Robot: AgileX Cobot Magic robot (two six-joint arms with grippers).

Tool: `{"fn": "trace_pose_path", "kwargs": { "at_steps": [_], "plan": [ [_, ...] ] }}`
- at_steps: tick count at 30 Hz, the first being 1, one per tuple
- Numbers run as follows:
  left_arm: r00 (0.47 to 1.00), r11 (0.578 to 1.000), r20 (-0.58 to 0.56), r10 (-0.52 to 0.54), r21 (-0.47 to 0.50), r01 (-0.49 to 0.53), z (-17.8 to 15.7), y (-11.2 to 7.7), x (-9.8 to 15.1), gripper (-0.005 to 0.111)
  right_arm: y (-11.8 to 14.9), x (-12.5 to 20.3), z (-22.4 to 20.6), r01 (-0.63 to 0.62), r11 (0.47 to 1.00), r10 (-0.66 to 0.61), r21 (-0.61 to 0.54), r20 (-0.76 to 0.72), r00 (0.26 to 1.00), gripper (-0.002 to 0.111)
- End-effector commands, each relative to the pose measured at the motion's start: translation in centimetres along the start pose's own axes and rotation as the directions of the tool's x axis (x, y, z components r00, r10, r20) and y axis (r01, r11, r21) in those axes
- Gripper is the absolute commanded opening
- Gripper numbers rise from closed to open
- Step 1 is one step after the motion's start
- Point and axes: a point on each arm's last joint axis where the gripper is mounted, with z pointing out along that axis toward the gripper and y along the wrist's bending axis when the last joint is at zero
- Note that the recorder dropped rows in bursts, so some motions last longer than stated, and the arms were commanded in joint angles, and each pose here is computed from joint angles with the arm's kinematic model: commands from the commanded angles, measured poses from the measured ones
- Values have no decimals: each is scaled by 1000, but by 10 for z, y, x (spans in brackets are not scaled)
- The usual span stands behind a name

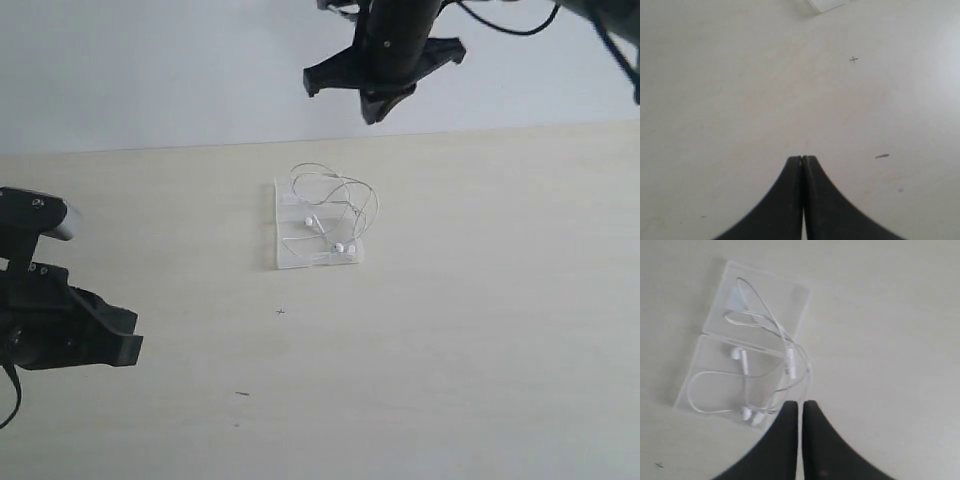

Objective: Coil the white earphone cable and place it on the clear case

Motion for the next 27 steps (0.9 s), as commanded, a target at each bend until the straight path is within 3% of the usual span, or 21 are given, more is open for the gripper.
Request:
{"fn": "trace_pose_path", "kwargs": {
  "at_steps": [1, 8, 13, 17, 27],
  "plan": [
    [1000, 998, 5, 1, -65, -1, 1, 6, 1, 0, -19, 20, -51, 31, 993, -34, 118, 22, 999, 0],
    [1000, 998, 5, 1, -65, -1, 1, 6, 1, 0, -37, 109, -115, -55, 989, 61, 137, -40, 997, 0],
    [1000, 998, 5, 1, -65, -1, 1, 6, 1, 0, -32, 164, -153, -105, 992, 116, -73, 169, 979, 0],
    [1000, 998, 5, 1, -65, -1, 1, 6, 1, 0, -36, 205, -170, -90, 990, 112, -110, 213, 971, 0],
    [1000, 998, 5, 1, -65, -1, 1, 6, 1, 0, -47, 246, -227, -91, 987, 134, -136, 350, 927, 0]
  ]
}}
